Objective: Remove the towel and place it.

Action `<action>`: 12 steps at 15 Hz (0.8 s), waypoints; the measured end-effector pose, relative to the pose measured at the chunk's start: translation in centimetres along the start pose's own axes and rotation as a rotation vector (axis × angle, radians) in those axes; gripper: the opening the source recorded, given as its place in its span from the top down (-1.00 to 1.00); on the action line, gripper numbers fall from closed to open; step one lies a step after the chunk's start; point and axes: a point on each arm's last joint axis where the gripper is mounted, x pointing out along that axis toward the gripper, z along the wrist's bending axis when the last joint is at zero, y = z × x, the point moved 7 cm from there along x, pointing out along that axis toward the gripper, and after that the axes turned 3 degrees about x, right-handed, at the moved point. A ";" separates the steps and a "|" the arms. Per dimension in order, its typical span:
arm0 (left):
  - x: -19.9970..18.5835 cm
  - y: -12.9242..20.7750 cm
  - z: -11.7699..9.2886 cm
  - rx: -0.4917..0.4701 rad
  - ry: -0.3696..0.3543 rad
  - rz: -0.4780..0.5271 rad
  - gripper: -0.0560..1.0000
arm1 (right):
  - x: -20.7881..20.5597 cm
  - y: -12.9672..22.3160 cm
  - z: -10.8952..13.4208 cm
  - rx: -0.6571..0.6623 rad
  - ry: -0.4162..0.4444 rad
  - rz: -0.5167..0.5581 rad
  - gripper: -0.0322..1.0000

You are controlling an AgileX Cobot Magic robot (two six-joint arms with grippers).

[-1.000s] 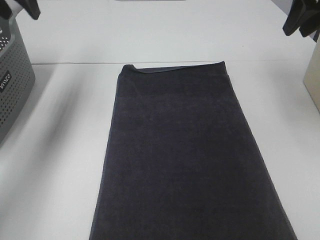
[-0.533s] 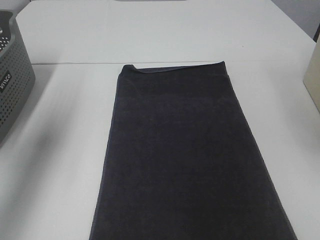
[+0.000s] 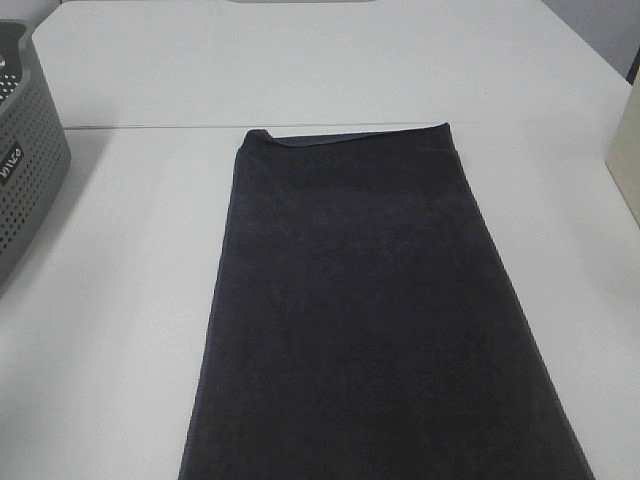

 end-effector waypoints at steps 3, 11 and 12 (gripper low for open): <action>-0.1 2.0 0.0 0.001 -0.004 -0.077 -0.22 | 1.5 3.3 0.1 -0.001 0.002 -0.009 0.17; -1.7 2.6 -0.5 -0.013 0.015 -0.314 -0.22 | 0.4 5.3 0.4 -0.030 0.027 -0.269 0.17; -1.9 2.5 -0.5 -0.014 0.015 -0.339 -0.22 | 0.0 5.5 0.5 -0.036 0.030 -0.309 0.17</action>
